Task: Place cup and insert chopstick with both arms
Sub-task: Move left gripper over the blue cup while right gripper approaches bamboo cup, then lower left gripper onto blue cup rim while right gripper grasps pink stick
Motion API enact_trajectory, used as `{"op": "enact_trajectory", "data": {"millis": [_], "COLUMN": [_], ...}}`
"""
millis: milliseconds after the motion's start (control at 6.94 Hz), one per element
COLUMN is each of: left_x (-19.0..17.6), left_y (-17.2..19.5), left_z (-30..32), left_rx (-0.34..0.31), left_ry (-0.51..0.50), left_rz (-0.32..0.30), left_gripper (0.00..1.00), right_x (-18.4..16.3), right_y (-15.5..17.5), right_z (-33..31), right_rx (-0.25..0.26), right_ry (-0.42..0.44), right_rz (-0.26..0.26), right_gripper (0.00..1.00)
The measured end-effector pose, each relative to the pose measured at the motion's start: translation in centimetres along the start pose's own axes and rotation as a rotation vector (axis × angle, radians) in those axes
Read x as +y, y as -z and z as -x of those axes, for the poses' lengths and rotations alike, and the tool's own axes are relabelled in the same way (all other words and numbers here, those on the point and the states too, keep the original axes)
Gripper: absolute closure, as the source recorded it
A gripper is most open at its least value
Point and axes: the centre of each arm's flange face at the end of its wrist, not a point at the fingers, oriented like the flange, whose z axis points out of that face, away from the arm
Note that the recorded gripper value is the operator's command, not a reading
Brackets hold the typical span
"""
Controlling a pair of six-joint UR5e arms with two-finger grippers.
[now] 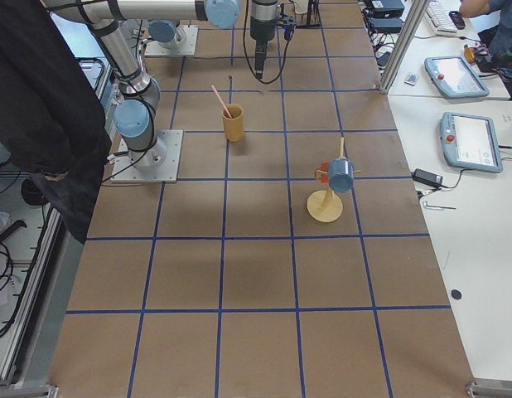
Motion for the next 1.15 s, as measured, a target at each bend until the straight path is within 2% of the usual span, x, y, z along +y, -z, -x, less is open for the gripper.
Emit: {"op": "enact_trajectory", "data": {"millis": [577,865,1153], "left_x": [0.2,0.1,0.3], "left_y": [-0.2,-1.6,-5.9], "left_z": [0.4,1.7,5.5], "left_rx": [-0.004,-0.01,-0.004], "left_ry": [-0.001,-0.052,-0.091], "left_rz": [0.009,0.04,0.114], "left_gripper": [0.0,0.0,0.0], "right_x": [-1.0,-0.6,0.3], "right_y": [-2.1,-4.6,-6.8], "right_z": [-0.1,-0.1,-0.2], "right_rx": [0.008,0.019,0.039], "right_ry": [-0.048,-0.119,-0.184], "right_rz": [0.061,0.133,0.228], "right_gripper": [0.0,0.0,0.0]}}
